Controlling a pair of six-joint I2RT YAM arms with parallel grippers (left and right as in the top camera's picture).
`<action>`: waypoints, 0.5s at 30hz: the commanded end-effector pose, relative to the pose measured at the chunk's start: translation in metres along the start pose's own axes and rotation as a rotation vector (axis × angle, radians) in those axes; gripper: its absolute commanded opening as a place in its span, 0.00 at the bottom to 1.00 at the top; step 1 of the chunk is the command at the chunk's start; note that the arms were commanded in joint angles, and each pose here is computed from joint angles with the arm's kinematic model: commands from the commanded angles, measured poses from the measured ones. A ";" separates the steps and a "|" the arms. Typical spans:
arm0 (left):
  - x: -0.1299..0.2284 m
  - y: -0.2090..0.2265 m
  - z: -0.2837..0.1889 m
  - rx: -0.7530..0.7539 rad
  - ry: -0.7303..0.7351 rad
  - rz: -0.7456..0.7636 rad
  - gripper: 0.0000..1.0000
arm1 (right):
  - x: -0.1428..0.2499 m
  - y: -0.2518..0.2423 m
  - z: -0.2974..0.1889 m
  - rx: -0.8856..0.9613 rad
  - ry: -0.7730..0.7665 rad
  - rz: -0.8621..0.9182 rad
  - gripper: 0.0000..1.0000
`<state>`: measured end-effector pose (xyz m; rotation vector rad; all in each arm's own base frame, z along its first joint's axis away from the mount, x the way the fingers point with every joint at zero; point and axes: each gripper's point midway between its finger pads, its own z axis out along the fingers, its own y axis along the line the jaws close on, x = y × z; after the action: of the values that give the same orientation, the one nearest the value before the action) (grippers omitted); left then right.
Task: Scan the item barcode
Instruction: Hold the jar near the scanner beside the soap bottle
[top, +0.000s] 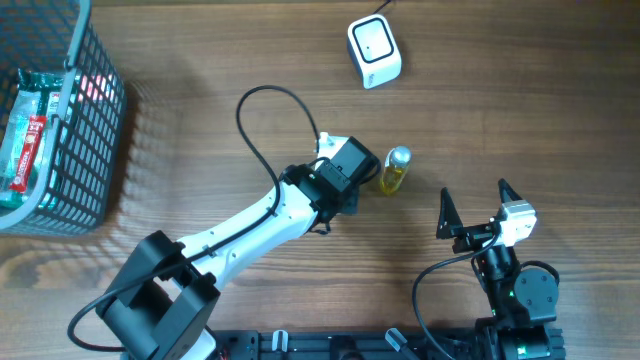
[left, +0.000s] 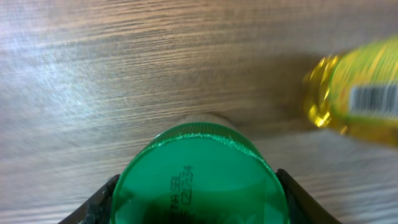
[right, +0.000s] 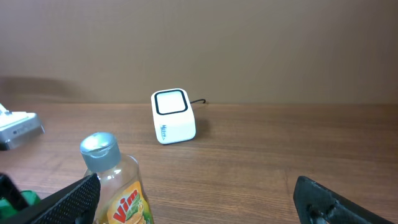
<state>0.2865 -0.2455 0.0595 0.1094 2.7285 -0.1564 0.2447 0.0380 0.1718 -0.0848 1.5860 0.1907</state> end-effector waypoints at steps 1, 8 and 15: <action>-0.005 -0.012 -0.002 0.062 0.003 -0.280 0.52 | -0.001 -0.003 0.000 0.014 -0.006 0.010 1.00; -0.012 -0.011 -0.003 0.050 -0.040 -0.132 0.88 | -0.001 -0.003 0.000 0.014 -0.006 0.011 1.00; -0.012 -0.016 -0.007 0.073 -0.046 0.218 0.89 | -0.001 -0.003 0.000 0.014 -0.006 0.011 1.00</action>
<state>0.2910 -0.2580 0.0633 0.1540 2.7024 -0.2280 0.2446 0.0380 0.1720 -0.0848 1.5856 0.1907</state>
